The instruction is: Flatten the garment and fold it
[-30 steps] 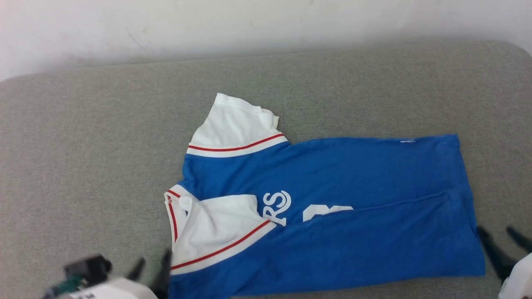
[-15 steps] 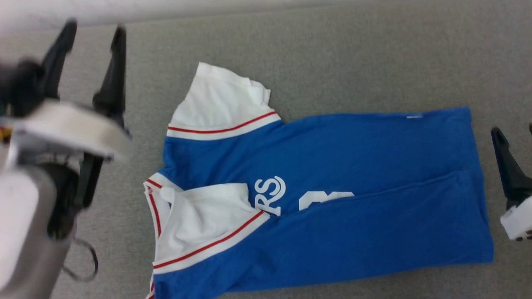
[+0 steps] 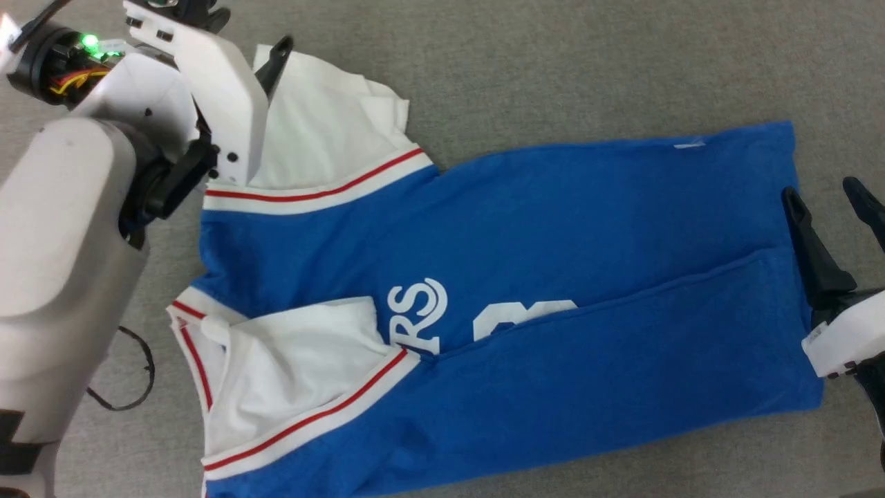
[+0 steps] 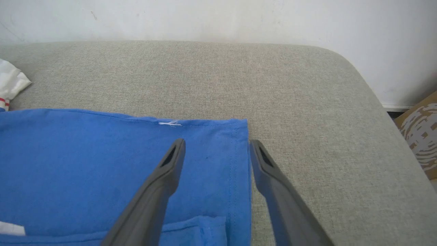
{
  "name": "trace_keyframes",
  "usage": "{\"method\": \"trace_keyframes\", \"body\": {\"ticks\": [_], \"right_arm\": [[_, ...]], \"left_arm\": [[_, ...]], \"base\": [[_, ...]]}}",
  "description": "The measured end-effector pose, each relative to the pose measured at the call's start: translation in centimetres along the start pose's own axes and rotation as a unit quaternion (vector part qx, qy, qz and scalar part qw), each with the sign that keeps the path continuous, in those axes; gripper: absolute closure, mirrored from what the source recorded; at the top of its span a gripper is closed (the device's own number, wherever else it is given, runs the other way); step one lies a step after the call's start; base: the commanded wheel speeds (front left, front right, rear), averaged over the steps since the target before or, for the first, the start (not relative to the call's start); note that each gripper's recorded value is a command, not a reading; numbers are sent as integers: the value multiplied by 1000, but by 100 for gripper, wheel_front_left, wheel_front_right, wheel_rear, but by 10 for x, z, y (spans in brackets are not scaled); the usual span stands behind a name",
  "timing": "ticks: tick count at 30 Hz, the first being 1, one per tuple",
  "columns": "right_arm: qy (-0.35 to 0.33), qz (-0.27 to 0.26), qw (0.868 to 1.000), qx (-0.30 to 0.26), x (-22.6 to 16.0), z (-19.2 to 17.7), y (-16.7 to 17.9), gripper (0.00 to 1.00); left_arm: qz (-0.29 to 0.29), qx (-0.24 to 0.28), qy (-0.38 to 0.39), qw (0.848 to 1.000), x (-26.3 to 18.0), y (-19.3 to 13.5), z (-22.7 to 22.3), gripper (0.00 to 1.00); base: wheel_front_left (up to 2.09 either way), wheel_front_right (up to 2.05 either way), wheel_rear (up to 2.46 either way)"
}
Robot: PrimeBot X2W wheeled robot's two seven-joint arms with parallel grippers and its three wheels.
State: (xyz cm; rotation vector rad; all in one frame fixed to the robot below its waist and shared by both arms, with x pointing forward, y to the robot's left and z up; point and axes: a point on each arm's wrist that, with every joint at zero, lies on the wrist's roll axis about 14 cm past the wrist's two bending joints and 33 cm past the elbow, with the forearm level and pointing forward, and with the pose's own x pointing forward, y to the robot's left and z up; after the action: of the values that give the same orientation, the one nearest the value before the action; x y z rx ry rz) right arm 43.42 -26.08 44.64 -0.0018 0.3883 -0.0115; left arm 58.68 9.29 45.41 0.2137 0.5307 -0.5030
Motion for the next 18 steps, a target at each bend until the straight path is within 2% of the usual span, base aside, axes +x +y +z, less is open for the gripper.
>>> {"method": "trace_keyframes", "body": {"ticks": [9,10,11,18], "right_arm": [[25,-18,1000,-3,4,-17,-13,0],[25,-19,999,-4,6,-18,-14,0],[25,-19,999,-4,7,-17,-15,0],[12,-13,1000,-15,15,-5,-16,0]], "left_arm": [[-5,-7,100,995,34,7,-55,0],[-6,-8,106,994,36,7,-59,64],[-9,-11,108,994,38,6,-61,100],[-19,-27,88,996,42,1,-56,100]], "base": [[0,0,0],[0,0,0],[0,0,0],[0,0,0]]}}
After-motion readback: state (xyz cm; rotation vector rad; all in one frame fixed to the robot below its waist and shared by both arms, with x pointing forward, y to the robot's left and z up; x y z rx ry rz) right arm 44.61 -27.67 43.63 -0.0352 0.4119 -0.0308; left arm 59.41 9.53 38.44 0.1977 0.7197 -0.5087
